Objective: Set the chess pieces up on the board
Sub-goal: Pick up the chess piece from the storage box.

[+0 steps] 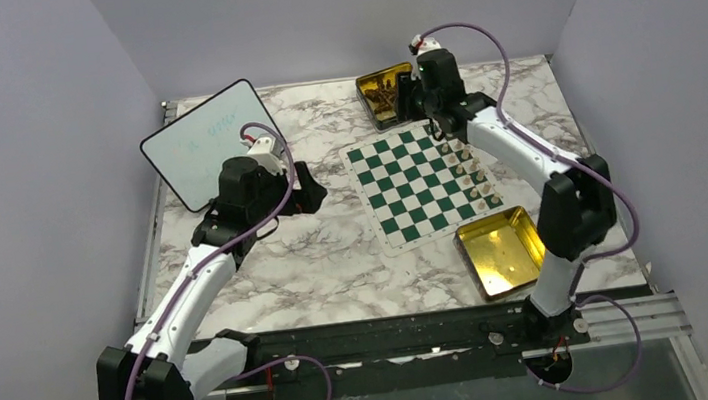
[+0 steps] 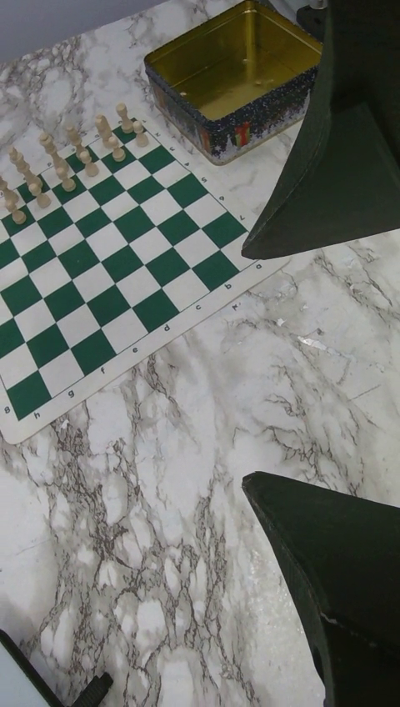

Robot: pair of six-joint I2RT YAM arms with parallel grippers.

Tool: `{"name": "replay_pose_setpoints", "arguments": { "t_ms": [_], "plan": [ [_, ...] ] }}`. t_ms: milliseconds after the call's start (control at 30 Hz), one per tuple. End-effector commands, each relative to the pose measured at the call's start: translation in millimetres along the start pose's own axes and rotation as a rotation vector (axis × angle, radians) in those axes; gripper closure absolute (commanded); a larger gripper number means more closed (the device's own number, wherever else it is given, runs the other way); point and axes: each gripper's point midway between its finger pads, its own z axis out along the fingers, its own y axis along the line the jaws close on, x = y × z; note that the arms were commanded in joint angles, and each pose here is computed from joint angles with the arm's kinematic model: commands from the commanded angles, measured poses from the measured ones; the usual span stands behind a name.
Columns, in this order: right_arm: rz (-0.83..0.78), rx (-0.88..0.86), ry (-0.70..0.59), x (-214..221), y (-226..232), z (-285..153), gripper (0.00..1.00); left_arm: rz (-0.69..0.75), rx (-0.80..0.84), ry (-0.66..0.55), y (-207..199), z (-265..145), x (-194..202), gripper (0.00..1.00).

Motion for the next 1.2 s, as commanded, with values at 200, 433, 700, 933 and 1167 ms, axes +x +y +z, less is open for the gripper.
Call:
{"name": "replay_pose_setpoints", "arguments": {
  "t_ms": [200,433,700,933,1167],
  "plan": [
    [-0.114,0.114,-0.02,-14.0,-35.7,111.4,0.54,0.039,-0.012,-0.021,-5.3,-6.0,-0.2,0.01],
    [-0.139,0.177,-0.014,-10.7,-54.1,165.3,0.57,0.052,-0.006,-0.029,-8.8,-7.8,-1.4,0.01],
    [-0.173,0.15,-0.05,-9.9,-57.5,196.3,0.58,0.058,-0.004,-0.018,-11.1,-6.3,1.9,0.01],
    [-0.169,0.149,-0.05,-0.8,-62.6,211.8,0.6,0.061,-0.007,-0.021,-11.3,-6.1,0.4,0.01],
    [-0.169,0.161,-0.082,1.4,-67.6,225.2,0.61,0.063,-0.005,-0.011,-11.8,-4.6,2.6,0.01]
  ]
}}
